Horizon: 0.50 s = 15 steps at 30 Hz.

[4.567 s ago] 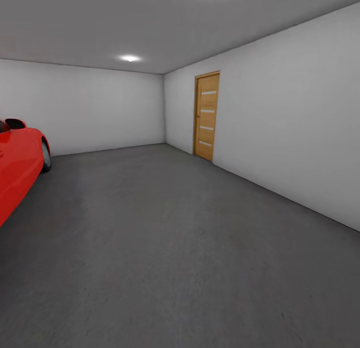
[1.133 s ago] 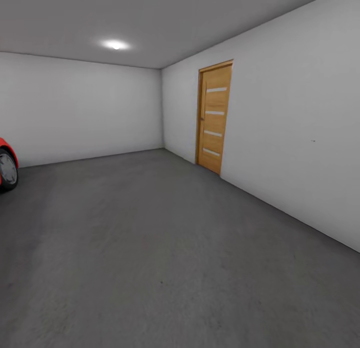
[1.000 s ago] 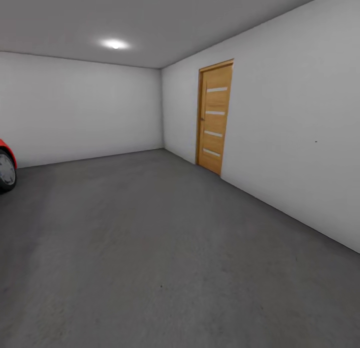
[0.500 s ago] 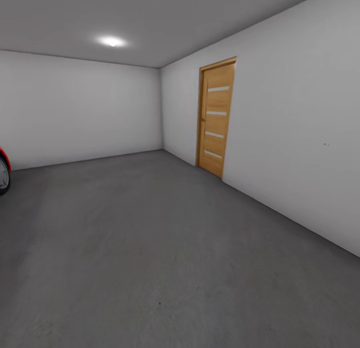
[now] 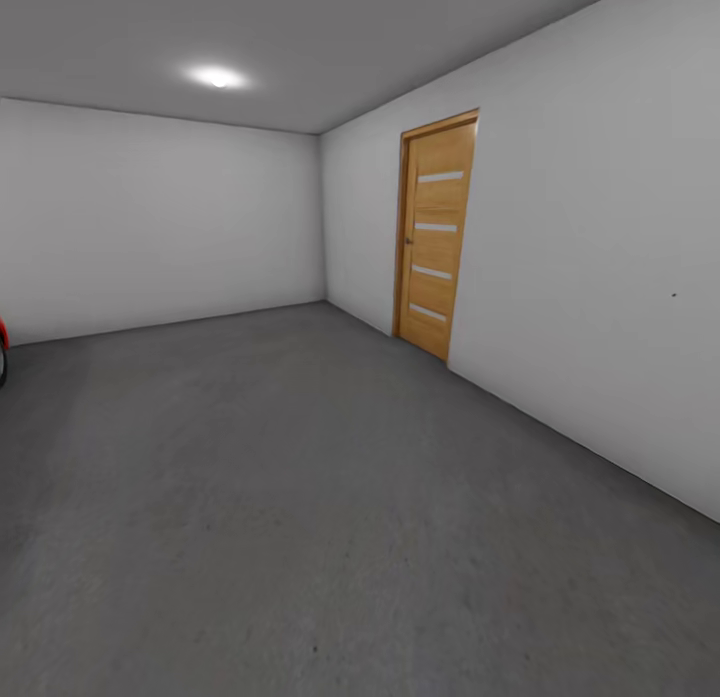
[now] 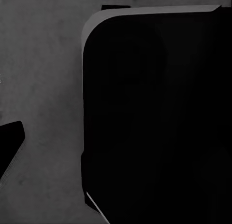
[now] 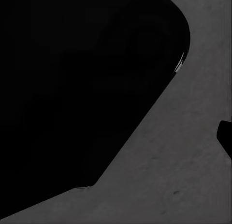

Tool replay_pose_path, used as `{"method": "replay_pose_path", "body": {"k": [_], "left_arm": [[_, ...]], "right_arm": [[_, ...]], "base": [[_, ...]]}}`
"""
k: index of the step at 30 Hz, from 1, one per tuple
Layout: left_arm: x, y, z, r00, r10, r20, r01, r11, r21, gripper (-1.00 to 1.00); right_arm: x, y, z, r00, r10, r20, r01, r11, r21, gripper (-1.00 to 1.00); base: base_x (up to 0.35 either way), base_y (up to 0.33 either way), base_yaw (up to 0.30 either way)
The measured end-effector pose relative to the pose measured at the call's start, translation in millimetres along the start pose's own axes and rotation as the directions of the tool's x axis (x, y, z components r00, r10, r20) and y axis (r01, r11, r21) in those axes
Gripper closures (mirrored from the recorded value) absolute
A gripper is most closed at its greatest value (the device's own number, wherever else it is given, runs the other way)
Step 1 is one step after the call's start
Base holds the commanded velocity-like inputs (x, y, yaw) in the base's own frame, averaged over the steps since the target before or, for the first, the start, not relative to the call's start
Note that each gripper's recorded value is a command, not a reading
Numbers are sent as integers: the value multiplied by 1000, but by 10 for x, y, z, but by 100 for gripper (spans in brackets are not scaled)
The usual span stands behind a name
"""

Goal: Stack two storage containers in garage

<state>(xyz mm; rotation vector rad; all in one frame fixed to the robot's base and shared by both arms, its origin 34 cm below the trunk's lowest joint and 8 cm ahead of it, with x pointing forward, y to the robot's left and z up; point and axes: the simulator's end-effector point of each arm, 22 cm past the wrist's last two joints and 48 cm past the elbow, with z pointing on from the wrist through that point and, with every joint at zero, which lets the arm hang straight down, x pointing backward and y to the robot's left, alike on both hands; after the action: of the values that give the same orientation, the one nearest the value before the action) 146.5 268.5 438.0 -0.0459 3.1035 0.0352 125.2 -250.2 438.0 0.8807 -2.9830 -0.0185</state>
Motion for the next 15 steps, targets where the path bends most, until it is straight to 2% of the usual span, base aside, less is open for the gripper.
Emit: {"method": "replay_pose_path", "body": {"k": [15], "left_arm": [[-1,0,0,1000,0,0,0,1000,0,-100]], "right_arm": [[0,0,0,1000,0,0,0,1000,0,-100]], "base": [[324,0,0]]}}
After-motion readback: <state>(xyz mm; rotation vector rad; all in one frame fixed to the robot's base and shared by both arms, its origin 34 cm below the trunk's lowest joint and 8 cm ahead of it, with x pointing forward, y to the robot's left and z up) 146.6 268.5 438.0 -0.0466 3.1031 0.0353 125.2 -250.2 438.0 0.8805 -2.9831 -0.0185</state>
